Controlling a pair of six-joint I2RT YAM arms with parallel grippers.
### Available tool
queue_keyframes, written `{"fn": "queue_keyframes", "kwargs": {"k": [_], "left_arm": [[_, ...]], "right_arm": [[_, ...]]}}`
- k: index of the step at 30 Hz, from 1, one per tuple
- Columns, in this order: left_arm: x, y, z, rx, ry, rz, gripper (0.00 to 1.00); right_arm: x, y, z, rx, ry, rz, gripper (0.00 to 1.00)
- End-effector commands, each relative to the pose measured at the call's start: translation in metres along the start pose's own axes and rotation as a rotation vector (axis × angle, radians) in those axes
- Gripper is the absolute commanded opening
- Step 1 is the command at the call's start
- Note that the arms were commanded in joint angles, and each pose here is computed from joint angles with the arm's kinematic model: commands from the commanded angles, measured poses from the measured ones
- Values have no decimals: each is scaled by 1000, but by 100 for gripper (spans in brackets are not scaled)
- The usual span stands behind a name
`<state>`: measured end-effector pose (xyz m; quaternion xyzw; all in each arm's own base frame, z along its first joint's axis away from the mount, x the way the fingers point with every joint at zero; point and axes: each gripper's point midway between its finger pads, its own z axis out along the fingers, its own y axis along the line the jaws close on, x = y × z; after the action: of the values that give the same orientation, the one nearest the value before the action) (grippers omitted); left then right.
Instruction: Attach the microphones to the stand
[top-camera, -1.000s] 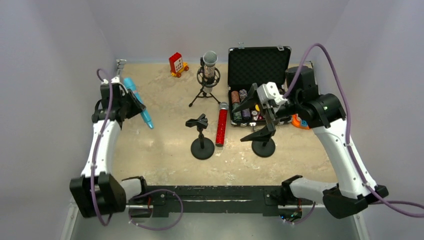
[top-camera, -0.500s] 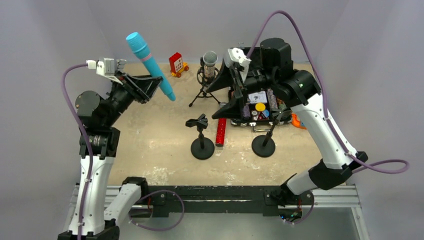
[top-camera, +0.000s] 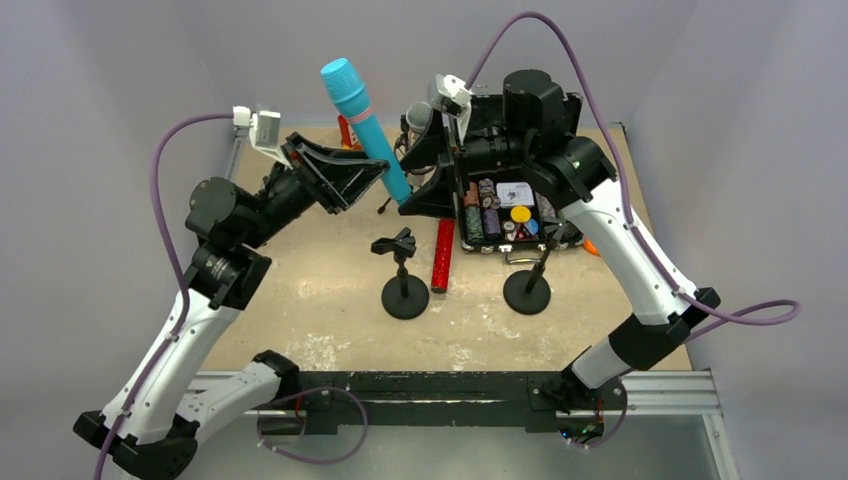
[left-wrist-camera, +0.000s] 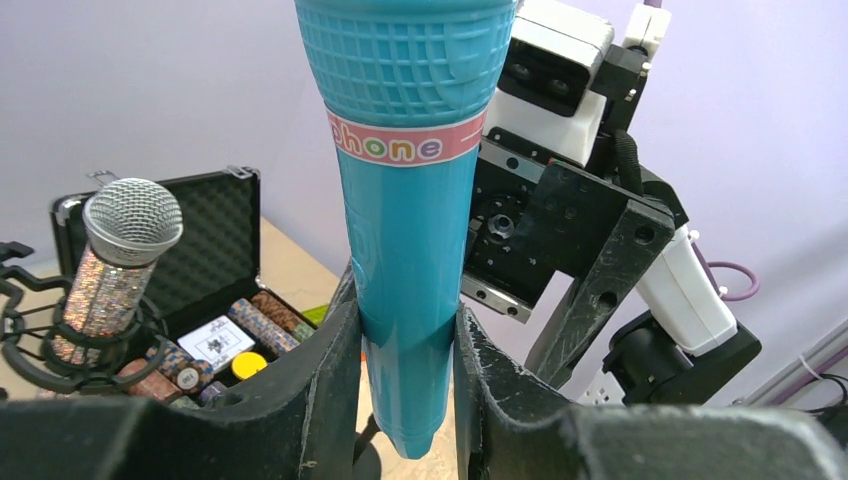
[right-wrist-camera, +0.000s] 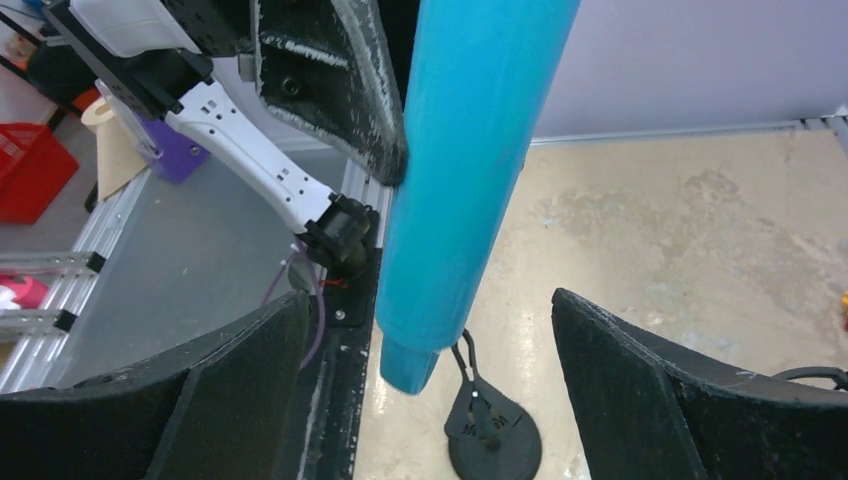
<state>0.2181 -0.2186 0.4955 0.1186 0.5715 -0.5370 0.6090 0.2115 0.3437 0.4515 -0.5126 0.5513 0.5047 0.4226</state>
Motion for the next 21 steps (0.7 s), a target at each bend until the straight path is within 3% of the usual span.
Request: {"fn": "queue_keyframes", "kwargs": {"k": [1,4,6,9,10,12,14,16,17,18,21], "left_arm": [[-24,-22,8,49,-99,52,0],[-19,-22,13,52,-94,50,0],[-15,-20,15,46,-87,56,0],[-12,-19,15,41,-82,59,0],[-12,-19,15,40,-80,58,0],[-10,-20,13,39,-67,53,3],[-8,-22,8,35,-42,49,30],[-8,-20,-2,3,-27,44,66],[-10,-20,-8,-3,-32,50,77],[-15,-23,-14,3,-44,52,83],[-16,-35,-18,65,-12,42,91]], "right_arm": [[-17,16,-2,-32,-67,45,93],[-13,22,3,-71,-72,90,88],[-12,23,4,-83,-75,116,79],[-7,24,7,-98,-72,156,46],[-6,23,7,-98,-72,160,28],[-2,24,7,-103,-70,163,12],[0,27,6,-110,-69,153,5],[3,31,3,-120,-68,133,2],[6,33,2,-126,-63,121,1],[8,36,0,-132,-60,106,0],[15,42,0,-172,-44,90,0]]}}
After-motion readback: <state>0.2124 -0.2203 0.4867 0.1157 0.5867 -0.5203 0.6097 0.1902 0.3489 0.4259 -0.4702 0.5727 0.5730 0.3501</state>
